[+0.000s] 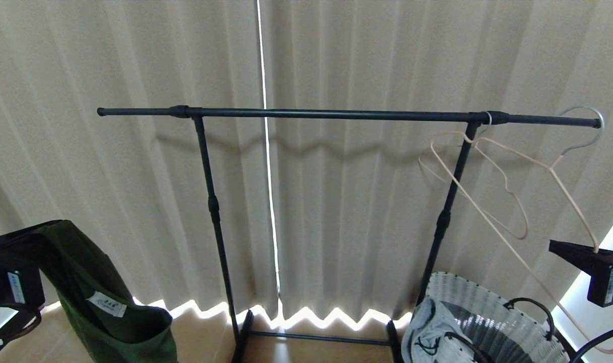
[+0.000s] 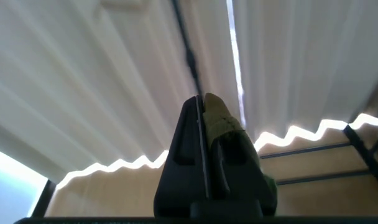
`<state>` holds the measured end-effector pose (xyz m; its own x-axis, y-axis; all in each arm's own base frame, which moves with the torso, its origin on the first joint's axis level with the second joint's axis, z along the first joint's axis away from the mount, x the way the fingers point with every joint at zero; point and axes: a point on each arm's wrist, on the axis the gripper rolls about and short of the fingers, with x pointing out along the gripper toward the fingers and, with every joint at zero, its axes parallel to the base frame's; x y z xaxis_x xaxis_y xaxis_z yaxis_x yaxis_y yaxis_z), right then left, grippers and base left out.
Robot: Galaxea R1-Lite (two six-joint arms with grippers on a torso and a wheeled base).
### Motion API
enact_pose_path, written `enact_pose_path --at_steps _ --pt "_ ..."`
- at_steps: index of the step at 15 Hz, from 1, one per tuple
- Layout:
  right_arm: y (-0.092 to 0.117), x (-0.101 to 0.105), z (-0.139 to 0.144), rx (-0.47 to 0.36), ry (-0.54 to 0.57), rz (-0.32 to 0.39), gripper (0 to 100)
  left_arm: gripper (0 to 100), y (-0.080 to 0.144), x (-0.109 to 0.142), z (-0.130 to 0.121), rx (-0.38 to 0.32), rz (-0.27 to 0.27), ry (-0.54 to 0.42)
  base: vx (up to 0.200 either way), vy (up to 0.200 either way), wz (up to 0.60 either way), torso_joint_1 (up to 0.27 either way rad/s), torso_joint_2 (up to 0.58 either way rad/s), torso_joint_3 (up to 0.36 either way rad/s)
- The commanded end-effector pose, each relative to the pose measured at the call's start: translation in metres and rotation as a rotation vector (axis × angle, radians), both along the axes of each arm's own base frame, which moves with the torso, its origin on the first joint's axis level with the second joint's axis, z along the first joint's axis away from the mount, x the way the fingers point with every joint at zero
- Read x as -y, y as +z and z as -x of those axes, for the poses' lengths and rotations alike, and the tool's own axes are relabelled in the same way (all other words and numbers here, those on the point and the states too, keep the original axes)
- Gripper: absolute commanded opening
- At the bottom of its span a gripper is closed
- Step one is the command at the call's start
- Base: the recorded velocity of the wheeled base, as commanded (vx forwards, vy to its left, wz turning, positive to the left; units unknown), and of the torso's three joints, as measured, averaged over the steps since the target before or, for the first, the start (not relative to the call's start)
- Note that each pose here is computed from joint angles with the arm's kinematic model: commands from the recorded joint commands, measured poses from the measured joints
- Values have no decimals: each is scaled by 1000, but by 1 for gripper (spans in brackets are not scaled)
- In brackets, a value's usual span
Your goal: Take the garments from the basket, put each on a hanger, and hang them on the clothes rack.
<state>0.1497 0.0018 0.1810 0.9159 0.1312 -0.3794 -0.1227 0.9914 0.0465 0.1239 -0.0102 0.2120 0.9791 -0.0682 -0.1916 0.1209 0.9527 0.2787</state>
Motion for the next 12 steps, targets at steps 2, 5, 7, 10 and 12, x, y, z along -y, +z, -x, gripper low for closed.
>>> enact_pose_path --at_steps 2,5,7,10,12 --pt "-1 -6 0 -2 39 2 0 0 0 0 -2 -1 -14 -5 0 100 0 1 1 -1" --pt "-3 -12 0 -15 80 2 0 0 1 1 -1 5 -40 -15 0 0 0 0 0 0" --pt "-9 -18 3 -33 123 3 0 0 4 2 -7 2 -37 -26 0 0 0 0 0 0" --pt "-11 -29 4 -45 194 4 0 0 15 8 -23 4 -16 -44 0 0 0 0 0 0" --pt "-10 -37 5 -42 253 5 0 0 24 9 -38 6 9 -31 0 0 0 0 0 0"
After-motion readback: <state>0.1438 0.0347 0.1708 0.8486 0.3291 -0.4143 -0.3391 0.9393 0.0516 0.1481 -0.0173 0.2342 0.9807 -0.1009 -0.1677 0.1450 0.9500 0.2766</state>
